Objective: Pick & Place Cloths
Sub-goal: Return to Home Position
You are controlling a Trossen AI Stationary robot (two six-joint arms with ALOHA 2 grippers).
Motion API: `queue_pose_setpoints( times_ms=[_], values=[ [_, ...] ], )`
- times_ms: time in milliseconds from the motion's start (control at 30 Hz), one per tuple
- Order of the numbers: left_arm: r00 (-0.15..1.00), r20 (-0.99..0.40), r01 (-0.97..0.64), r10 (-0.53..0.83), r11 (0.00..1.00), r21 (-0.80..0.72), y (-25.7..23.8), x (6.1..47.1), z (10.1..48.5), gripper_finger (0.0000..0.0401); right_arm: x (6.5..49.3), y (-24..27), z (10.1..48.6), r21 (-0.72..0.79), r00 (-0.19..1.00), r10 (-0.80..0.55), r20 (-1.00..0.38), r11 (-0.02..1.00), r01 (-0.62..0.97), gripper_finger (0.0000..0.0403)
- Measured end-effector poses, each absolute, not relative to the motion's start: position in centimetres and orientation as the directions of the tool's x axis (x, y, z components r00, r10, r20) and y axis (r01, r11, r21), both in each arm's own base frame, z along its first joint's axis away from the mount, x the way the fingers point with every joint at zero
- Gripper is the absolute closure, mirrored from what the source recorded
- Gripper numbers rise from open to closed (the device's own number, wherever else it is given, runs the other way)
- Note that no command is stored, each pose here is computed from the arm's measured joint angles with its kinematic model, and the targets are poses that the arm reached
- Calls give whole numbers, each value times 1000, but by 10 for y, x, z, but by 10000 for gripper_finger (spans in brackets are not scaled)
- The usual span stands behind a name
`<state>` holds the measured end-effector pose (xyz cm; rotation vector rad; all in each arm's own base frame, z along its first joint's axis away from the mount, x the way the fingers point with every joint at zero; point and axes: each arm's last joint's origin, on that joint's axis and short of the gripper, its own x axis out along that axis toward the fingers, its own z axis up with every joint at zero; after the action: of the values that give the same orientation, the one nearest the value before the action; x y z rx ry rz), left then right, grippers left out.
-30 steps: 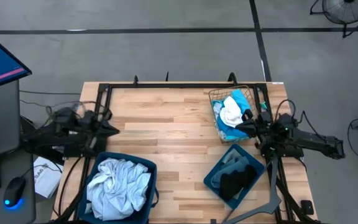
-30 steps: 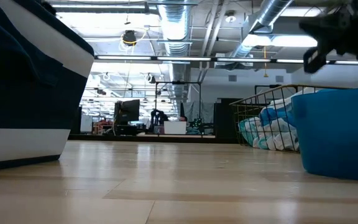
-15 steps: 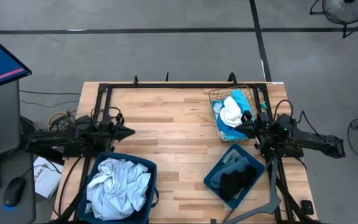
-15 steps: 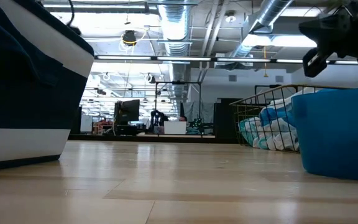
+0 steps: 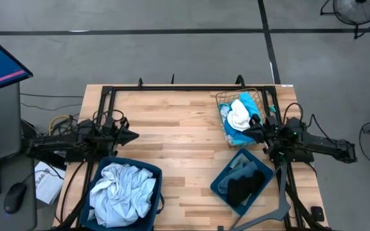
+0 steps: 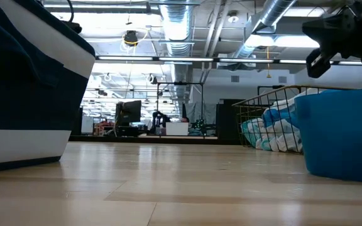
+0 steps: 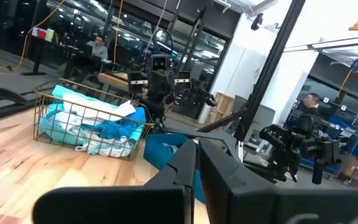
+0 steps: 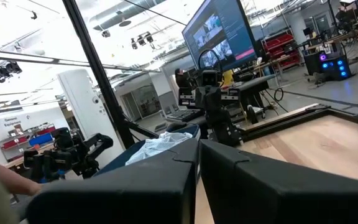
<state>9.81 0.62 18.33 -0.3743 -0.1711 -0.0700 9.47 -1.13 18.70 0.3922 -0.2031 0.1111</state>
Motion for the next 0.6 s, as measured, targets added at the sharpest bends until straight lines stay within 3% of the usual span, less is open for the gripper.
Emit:
queue_pose_setpoints(
  times_ms=[600],
  values=[
    [982, 186, 102, -37, 929, -356, 6, 98, 184, 397, 95, -11, 187, 368, 974, 68, 217, 918, -146, 385]
  ],
)
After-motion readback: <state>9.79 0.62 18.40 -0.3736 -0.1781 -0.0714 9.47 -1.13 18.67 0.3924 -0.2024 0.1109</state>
